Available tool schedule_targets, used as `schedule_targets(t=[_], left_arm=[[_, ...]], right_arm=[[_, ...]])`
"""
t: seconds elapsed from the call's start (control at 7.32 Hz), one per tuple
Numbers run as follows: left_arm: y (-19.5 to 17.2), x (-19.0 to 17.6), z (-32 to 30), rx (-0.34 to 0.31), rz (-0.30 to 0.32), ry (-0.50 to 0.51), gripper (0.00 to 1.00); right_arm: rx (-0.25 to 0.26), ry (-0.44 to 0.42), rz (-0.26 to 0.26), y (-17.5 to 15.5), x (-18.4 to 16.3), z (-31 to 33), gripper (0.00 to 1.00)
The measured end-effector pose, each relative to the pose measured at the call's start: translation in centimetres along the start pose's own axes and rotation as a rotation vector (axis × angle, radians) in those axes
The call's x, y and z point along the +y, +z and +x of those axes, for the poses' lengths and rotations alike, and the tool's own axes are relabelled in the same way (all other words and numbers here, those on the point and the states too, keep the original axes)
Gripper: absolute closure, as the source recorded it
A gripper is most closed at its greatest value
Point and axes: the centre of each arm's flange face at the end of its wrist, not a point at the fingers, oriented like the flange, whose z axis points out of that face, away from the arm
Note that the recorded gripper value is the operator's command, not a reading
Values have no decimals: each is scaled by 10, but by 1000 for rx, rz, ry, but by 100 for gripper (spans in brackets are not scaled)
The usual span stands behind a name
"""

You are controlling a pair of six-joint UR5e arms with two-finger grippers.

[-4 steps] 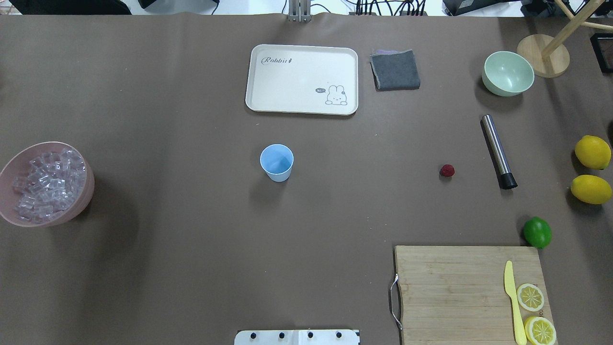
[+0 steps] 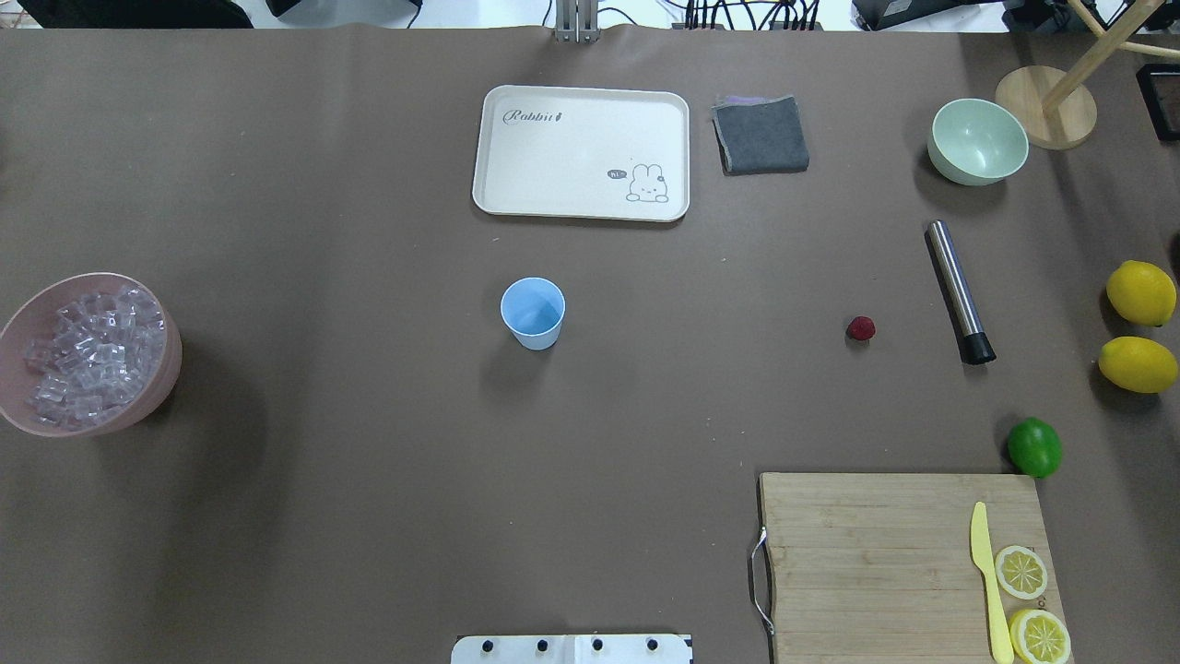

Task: Mash ice and strawberries in cup

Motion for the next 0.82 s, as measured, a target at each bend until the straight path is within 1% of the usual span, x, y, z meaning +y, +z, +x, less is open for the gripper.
schedule_targets(t=[0.82], left_arm=[[0, -3, 1, -2, 3, 2, 2]], right_arm=[[-3, -7, 0, 0, 0, 0, 0]])
